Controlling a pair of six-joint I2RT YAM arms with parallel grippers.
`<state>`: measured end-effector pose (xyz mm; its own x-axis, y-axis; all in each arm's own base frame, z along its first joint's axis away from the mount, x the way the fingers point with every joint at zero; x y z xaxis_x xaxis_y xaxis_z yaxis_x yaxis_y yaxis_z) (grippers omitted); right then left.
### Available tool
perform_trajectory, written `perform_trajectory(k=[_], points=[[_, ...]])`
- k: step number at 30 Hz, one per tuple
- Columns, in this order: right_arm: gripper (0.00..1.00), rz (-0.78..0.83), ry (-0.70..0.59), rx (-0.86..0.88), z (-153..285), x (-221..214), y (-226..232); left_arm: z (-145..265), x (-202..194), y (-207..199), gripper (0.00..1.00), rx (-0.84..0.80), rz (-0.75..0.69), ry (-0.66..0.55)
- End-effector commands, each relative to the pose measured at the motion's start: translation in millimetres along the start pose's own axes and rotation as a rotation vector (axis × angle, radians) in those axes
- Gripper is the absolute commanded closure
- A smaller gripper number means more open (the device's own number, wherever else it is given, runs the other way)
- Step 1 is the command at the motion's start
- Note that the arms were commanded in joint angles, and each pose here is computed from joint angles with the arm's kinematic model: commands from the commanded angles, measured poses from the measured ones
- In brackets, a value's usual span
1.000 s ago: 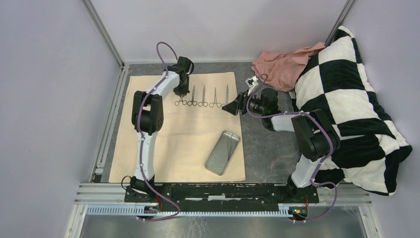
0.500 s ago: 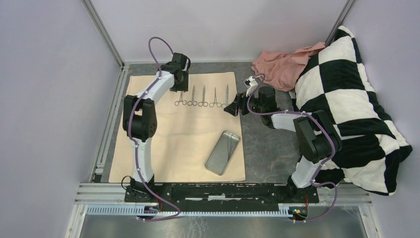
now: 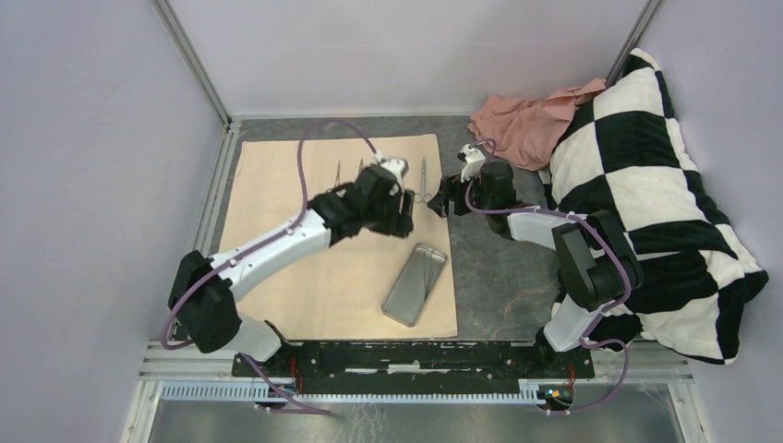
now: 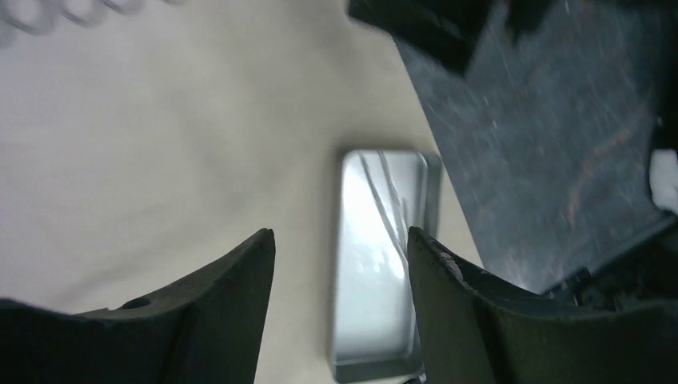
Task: Open and lay out the surgical kit
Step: Pick up the medical item from the container.
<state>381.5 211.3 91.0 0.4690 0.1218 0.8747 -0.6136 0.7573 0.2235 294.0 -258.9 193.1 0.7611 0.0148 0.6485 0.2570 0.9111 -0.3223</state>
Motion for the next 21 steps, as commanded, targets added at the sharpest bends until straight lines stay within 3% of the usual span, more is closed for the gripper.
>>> perform_trajectory(k=[1, 14, 21], points=[[0.19, 0.056, -0.062, -0.089, 5.8, 24.0, -13.5, -5.9, -53.6, -47.5, 0.34, -0.129, 0.179, 0.038], [0.19, 0.026, -0.076, -0.090, 9.5, 19.5, -24.1, -55.7, -107.8, -88.5, 0.48, -0.055, 0.144, 0.106], [0.19, 0.009, -0.094, -0.068, 12.6, 20.7, -24.7, -80.1, -124.8, -82.8, 0.48, 0.030, 0.100, 0.136]])
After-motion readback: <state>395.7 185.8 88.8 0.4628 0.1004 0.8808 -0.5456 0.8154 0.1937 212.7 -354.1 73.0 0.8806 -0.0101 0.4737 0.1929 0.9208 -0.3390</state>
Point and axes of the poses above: each gripper's point midway between its finger pads, its own z axis back along the fingers, its own y axis along the line the jaws close on, x = y × z, the point moved 2 cm from there along z, back along the fingers, and after that the axes turned 9 degrees about z, right-handed, at the moved point
